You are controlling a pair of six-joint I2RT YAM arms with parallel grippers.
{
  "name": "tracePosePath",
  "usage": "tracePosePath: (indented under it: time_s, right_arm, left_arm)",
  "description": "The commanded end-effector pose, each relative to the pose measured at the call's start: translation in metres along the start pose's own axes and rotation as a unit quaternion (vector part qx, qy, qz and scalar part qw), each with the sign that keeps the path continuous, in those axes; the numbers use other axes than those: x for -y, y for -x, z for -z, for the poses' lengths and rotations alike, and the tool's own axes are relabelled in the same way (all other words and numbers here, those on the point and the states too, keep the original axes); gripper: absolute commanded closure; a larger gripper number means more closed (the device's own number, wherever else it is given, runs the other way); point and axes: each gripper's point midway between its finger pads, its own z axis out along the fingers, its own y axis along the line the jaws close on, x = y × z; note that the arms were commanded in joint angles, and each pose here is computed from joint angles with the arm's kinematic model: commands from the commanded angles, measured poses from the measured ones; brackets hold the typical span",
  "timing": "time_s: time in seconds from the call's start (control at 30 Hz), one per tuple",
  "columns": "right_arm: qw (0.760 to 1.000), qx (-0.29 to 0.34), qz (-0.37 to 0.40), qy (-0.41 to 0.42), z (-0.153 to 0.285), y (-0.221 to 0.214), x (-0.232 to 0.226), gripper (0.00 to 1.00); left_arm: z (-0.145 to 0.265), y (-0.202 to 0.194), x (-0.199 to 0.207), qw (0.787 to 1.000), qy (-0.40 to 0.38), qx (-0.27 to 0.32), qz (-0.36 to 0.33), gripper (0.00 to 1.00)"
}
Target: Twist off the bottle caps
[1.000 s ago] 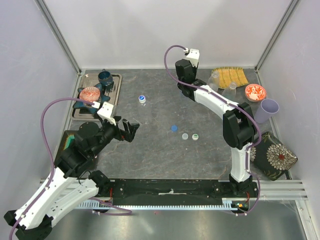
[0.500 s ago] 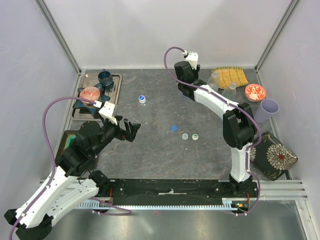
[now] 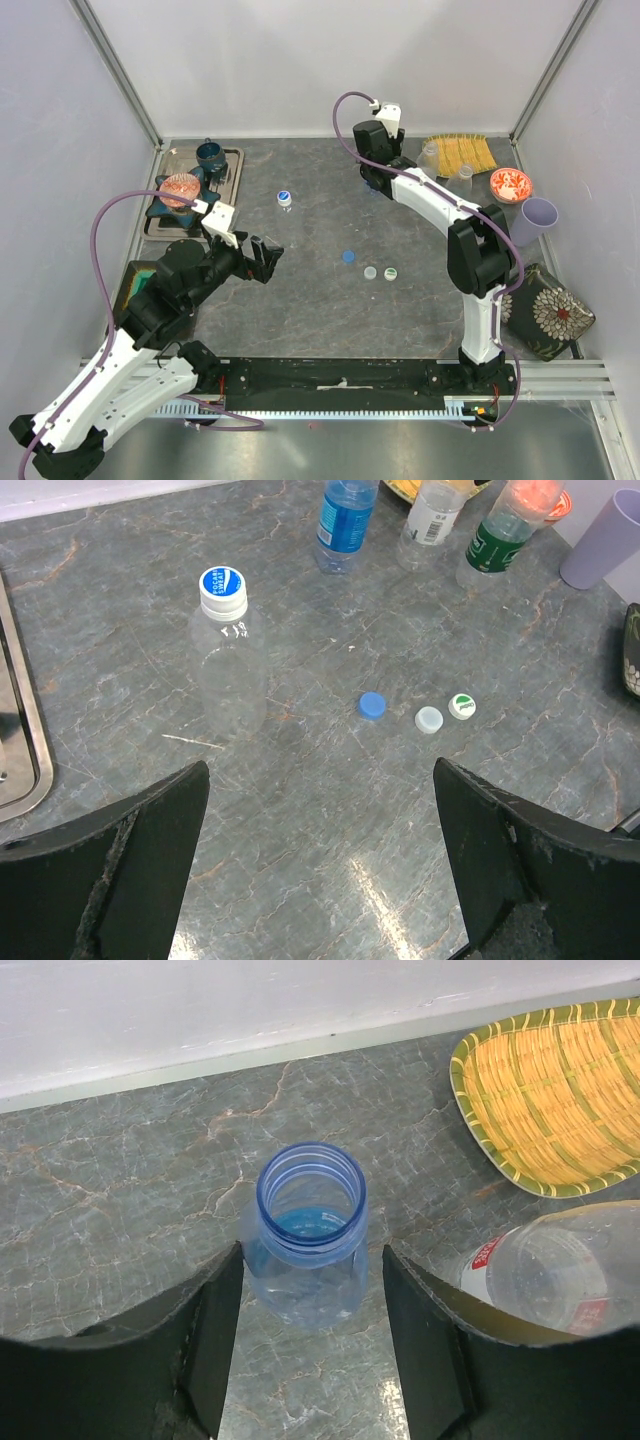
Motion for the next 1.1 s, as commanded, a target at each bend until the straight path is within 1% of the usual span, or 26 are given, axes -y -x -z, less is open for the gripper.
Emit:
tracePosePath:
  time_s: [0.0,0.13,0.43,1.07]
  right_arm:
    - [1.000,0.018,-0.023,0.011,0.003,0.025,-0.002,0.36]
    - [0.999,0.016,-0.024,0.016,0.003,0.024,-0.004,0.38]
    - [0.999,0.015,-0.026,0.021,0.007,0.026,-0.004,0.30]
    - [0.999,0.016,-0.026,0.042,0.019,0.033,-0.007,0.26]
  left_arm:
    - [-0.001,0.014,0.006,1.000,-0.014,0.025,0.011,0.01]
    - [-0.002,0.014,0.007,1.000,-0.016,0.024,0.011,0.01]
    - [-0.003,0.011,0.008,1.000,-0.019,0.021,0.012,0.01]
    - [0.002,0.015,0.010,0.999,-0.024,0.029,0.014,0.01]
